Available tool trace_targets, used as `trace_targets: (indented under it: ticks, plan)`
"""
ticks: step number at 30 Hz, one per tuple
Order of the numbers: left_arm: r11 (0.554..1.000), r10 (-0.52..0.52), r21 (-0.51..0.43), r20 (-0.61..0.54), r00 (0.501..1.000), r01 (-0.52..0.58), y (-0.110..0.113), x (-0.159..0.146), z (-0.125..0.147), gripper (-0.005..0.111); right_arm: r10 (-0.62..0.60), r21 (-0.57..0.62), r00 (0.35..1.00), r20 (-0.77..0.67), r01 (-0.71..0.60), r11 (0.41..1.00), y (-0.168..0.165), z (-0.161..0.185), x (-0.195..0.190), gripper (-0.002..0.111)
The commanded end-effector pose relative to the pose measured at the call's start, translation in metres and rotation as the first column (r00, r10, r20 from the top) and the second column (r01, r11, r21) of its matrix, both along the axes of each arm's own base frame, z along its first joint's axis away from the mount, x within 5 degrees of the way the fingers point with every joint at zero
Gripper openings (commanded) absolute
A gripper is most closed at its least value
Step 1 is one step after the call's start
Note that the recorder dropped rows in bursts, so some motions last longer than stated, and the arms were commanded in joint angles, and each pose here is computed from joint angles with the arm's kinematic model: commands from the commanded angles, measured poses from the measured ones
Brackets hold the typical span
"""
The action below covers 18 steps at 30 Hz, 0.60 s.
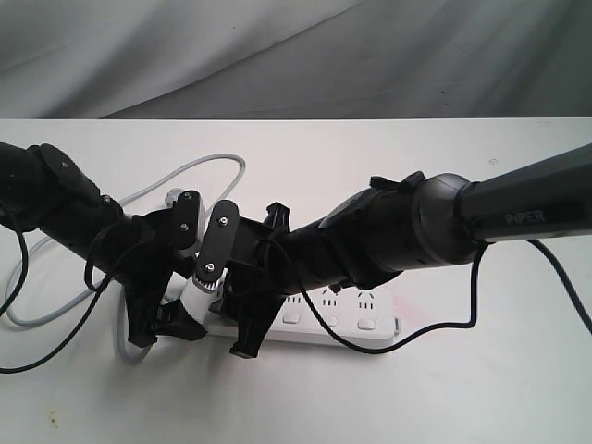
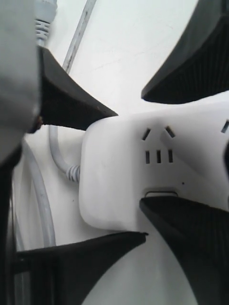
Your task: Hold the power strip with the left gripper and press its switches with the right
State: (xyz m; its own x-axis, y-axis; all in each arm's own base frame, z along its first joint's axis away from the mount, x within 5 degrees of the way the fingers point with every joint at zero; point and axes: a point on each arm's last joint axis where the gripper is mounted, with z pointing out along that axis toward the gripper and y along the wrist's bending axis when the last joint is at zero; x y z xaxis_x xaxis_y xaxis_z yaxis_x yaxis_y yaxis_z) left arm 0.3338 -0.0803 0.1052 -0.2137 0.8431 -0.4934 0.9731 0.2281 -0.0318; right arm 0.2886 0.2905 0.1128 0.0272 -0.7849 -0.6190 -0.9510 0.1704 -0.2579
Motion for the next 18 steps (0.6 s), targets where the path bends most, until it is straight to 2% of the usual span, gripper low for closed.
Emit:
trace_targets:
  ticks: [1, 6, 12, 18]
  plan:
    - [1.0, 0.013, -0.015, -0.001, 1.0, -0.013, -0.003, 0.001, 0.002, 0.056, 0.015, -0.084, 1.0, 0.025, -0.013, 0.996, -0.007, -0.018, 0.002, 0.054]
    - [1.0, 0.013, -0.015, -0.001, 1.0, -0.013, -0.003, 0.001, 0.002, 0.056, -0.003, -0.058, 0.999, 0.032, 0.005, 0.998, -0.006, -0.009, 0.003, 0.054]
    - [1.0, 0.013, -0.015, -0.001, 1.0, -0.013, -0.003, 0.001, 0.002, 0.056, -0.013, 0.0, 0.996, 0.09, 0.013, 1.0, -0.007, 0.024, 0.004, 0.054]
    - [1.0, 0.013, -0.015, -0.001, 1.0, -0.013, -0.003, 0.001, 0.002, 0.056, -0.052, -0.014, 0.996, 0.078, 0.053, 0.998, -0.034, 0.032, -0.005, 0.054]
